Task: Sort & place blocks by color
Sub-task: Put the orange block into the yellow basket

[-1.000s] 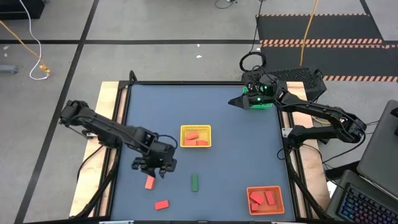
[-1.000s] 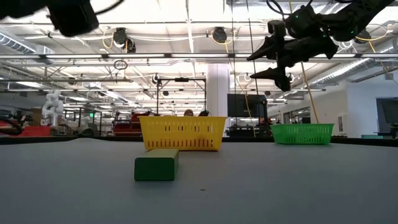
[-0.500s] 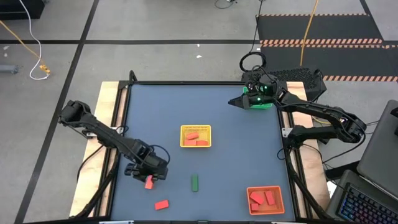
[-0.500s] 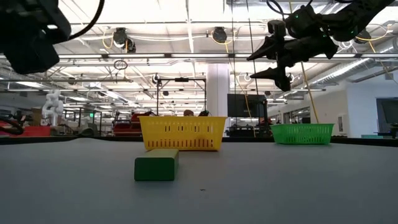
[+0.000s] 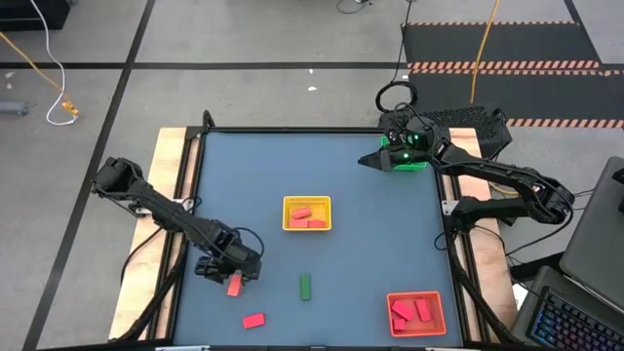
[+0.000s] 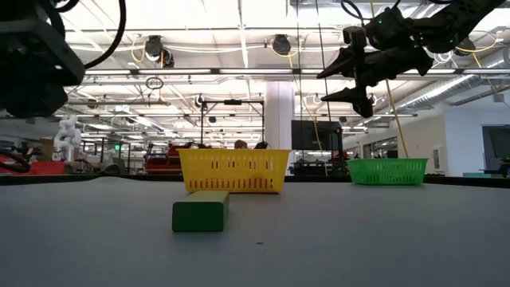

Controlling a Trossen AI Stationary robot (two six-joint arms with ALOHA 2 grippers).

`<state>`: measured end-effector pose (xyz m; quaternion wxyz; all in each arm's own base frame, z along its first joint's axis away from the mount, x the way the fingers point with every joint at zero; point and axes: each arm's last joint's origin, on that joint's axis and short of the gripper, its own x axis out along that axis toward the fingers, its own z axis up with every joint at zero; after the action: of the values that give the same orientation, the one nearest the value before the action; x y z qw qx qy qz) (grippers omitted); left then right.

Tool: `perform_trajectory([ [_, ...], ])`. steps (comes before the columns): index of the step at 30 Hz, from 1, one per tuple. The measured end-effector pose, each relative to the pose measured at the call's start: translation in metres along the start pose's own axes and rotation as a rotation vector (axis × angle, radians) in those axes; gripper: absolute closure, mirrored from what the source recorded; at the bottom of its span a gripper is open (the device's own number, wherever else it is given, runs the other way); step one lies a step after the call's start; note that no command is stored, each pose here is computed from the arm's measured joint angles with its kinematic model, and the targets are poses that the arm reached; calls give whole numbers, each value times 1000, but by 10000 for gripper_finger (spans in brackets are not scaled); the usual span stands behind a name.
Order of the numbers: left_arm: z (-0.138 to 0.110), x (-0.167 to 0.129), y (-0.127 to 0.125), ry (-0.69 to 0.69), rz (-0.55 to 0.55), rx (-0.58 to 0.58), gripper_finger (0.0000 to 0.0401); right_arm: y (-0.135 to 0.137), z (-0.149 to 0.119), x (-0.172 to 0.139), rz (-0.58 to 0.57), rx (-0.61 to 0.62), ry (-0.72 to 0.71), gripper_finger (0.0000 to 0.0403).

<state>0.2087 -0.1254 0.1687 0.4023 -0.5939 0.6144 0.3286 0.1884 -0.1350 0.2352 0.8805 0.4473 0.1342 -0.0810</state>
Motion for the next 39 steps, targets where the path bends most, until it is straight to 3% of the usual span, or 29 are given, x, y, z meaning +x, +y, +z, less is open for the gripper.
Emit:
perform_trajectory([
  [5, 5, 5, 5, -20, 14, -14, 85, 0, 0, 0, 0, 0, 1, 181],
  [16, 9, 16, 2, -14, -49, -13, 172, 0, 0, 0, 0, -2, 0, 181],
  [26, 11, 38, -8, 31, -34, 2, 198, 0, -1, 0, -4, 4, 5, 181],
  [31, 9, 38, -12, 61, -72, 14, 269, 0, 0, 0, -4, -2, 4, 181],
  [34, 6, 34, -14, 81, -109, 30, 270, 0, 0, 0, -5, -9, 3, 181],
  [39, 8, 14, -28, 90, -272, 80, 270, -1, -1, 0, -11, -15, 11, 181],
])
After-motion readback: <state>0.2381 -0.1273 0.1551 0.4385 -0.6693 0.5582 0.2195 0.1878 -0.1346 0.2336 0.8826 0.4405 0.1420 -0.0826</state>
